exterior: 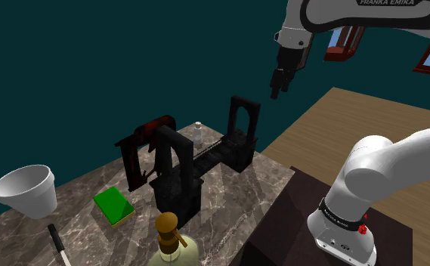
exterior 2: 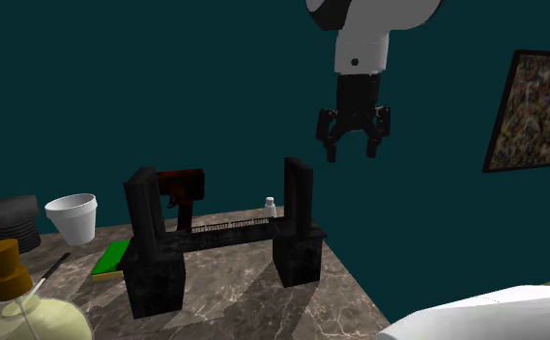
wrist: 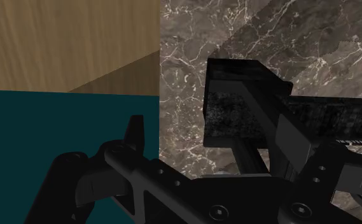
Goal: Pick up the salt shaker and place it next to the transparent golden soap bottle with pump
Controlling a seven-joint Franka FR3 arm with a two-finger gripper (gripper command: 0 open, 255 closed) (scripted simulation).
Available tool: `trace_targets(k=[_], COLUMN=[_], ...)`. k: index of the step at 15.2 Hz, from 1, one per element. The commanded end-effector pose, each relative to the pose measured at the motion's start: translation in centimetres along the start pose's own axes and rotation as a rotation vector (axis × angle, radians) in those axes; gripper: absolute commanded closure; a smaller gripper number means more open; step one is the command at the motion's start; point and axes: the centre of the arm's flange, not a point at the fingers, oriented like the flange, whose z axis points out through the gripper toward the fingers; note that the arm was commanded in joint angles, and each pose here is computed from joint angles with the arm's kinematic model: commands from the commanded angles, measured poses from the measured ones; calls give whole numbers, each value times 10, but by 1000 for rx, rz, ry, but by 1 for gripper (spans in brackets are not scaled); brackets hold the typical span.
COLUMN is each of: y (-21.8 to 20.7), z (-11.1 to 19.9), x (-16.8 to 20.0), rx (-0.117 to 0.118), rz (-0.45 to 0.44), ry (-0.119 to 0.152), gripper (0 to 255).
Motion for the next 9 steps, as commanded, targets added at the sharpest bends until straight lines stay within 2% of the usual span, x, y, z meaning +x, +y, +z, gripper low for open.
trace_targets(k=[1, 9], y=[0, -13], z=[0, 70], x=[0, 67], rx=[0, 43], rz=[0, -3], ry=[0, 61], gripper=[0, 0])
